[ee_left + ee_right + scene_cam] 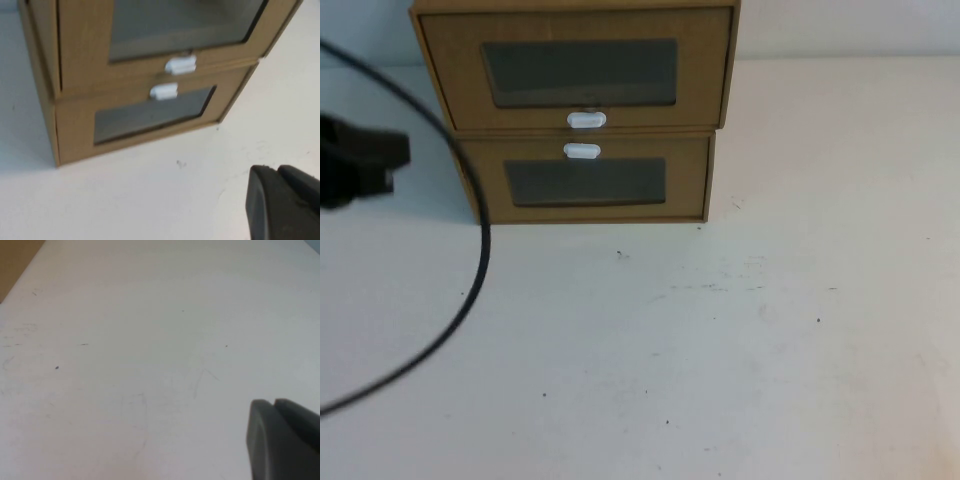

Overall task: Open the shoe box
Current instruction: 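Pull the top drawer of the cardboard box fully open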

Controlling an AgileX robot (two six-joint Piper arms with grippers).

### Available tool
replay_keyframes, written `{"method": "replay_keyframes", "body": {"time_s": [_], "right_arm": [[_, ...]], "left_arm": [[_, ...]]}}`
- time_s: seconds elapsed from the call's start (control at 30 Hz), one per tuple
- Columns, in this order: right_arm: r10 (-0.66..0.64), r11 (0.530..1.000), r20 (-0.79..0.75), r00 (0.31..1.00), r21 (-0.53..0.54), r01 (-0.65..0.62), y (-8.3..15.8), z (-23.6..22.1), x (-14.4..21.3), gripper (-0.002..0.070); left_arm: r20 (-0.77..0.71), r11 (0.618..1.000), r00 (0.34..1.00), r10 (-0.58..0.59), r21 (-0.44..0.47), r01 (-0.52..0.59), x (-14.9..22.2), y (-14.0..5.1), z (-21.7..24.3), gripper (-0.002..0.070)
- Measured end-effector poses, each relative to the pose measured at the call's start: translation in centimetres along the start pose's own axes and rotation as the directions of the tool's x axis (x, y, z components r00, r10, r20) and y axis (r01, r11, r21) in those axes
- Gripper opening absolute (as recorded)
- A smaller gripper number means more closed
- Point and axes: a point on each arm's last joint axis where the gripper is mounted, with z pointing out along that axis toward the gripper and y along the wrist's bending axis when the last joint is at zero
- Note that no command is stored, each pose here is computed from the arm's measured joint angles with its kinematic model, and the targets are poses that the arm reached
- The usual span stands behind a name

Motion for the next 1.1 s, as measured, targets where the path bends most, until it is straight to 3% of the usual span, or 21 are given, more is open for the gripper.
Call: {"method": "replay_keyframes", "body": {"time_s": [0.33,0.53,0.9,1.1], "right_arm": [[0.0,1.0,0.0,1.0,0.0,0.0,0.0,0.0,0.0,-0.0013],[0.0,1.0,0.0,1.0,0.0,0.0,0.0,0.0,0.0,-0.0014],[0.0,1.0,0.0,1.0,0.0,0.0,0.0,0.0,0.0,-0.0014],[0.0,1.0,0.0,1.0,0.0,0.0,0.0,0.0,0.0,-0.0014]], "left_arm": [[0.017,0.981,0.991,0.133,0.142,-0.134,-13.7,1.7,5.4,-0.0005],[-0.002,0.969,0.991,0.136,0.208,-0.133,-18.4,3.1,10.0,-0.0005],[-0.077,0.95,0.974,0.213,0.249,-0.188,-17.6,1.4,17.8,-0.0005],[-0.149,0.957,0.964,0.222,0.223,-0.186,-16.2,2.3,20.7,-0.0005]]}}
